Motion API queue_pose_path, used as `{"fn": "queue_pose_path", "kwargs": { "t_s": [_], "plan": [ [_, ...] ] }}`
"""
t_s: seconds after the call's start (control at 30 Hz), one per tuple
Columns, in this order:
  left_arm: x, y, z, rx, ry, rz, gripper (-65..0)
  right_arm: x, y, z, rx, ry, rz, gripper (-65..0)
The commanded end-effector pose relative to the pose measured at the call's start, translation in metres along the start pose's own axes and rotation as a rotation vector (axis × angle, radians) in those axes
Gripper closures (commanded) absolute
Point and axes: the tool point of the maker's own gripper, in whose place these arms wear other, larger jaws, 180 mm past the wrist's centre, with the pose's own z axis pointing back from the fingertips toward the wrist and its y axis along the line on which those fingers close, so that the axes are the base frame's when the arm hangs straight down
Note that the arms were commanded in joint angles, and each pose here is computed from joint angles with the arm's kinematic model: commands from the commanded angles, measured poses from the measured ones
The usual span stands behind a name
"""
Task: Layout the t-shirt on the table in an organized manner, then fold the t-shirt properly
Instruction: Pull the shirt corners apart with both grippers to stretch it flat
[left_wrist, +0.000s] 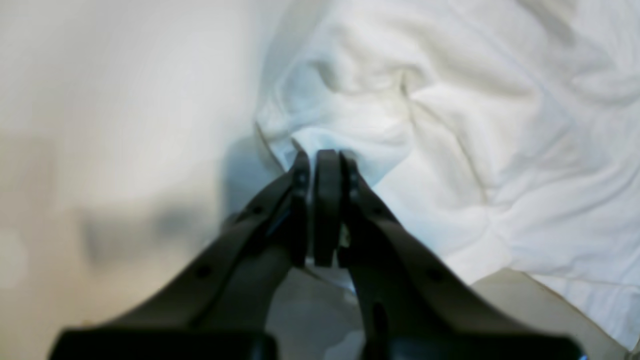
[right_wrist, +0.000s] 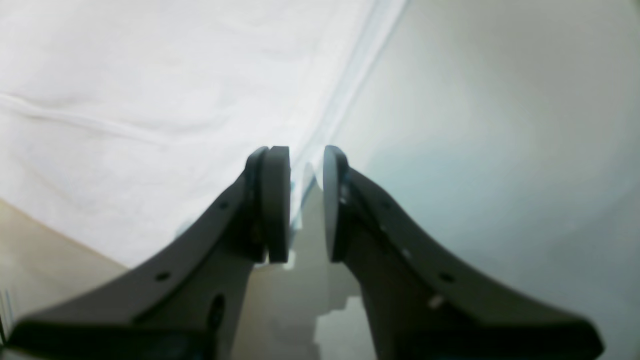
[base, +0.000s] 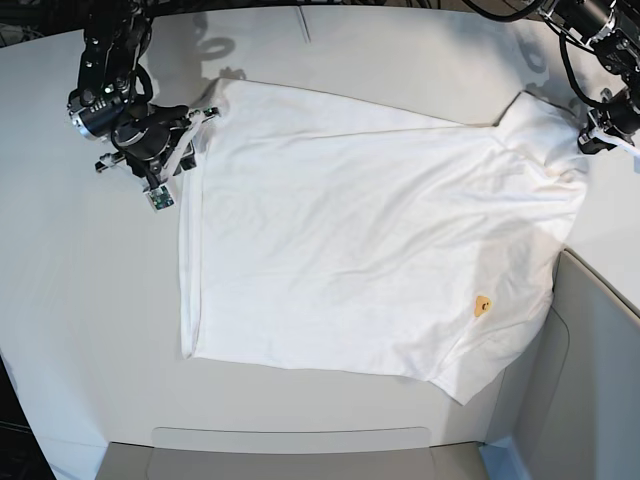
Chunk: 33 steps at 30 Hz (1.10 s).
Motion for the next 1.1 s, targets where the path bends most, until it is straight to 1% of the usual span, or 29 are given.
{"fn": "queue_pose_path", "kwargs": {
  "t_s": [0.0,0.07,0.13,0.2,0.27,0.3,0.37,0.4,0.43,0.5,0.6,0.67,0.73,0.83,0.9,1.07],
  "plan": [
    [0.016,0.002,0.009,0.007,-0.047,-0.024,0.0,0.016,-0.003,0.005,-0.006,-0.054,0.043,-12.6],
    [0.013,0.003,0.009,0.007,-0.039,-0.023,0.0,0.021,0.001,0.005,0.012,-0.062,0.104,-12.6],
    [0.012,0.005,0.013,0.016,-0.038,-0.031,0.0,0.02,0.011,0.002,0.042,-0.047,0.158,-12.6],
    [0.02,0.003,0.023,0.039,-0.066,-0.068,0.0,0.014,0.015,0.001,0.054,-0.016,0.172,-12.6],
    [0.021,0.004,0.033,0.071,-0.071,-0.109,0.0,0.004,0.009,0.002,0.04,0.022,0.149,-12.6],
    [0.02,0.002,0.036,0.078,-0.069,-0.13,0.0,-0.004,0.0,0.005,0.019,0.04,0.108,-12.6],
    [0.02,0.002,0.037,0.082,-0.067,-0.139,0.0,-0.016,-0.022,0.011,-0.032,0.039,-0.016,-12.6],
    [0.02,0.002,0.037,0.081,-0.067,-0.138,0.0,-0.021,-0.03,0.015,-0.046,0.03,-0.062,-12.6],
    [0.02,0.001,0.036,0.08,-0.068,-0.137,0.0,-0.024,-0.038,0.02,-0.05,0.018,-0.087,-12.6],
    [0.02,0.0,0.036,0.078,-0.069,-0.136,0.0,-0.031,-0.041,0.026,-0.022,0.008,-0.078,-12.6],
    [0.013,-0.01,0.026,0.051,-0.041,-0.153,0.0,-0.02,-0.042,0.029,0.02,-0.06,-0.039,-12.8],
    [0.011,-0.019,0.02,0.035,-0.021,-0.181,0.0,-0.019,-0.041,0.026,0.038,-0.068,-0.051,-13.0],
    [0.008,-0.027,0.014,0.018,-0.001,-0.203,0.0,-0.028,-0.04,0.023,0.049,-0.043,-0.062,-13.4],
    [0.006,-0.032,0.01,0.006,0.013,-0.217,0.0,-0.044,-0.04,0.019,0.063,0.002,-0.078,-16.7],
    [0.006,-0.032,0.01,0.006,0.013,-0.217,0.0,-0.054,-0.036,0.012,0.095,0.029,-0.098,-18.7],
    [0.006,-0.032,0.01,0.007,0.012,-0.218,0.0,-0.081,-0.029,-0.01,0.169,0.105,-0.182,-19.0]
  ]
}}
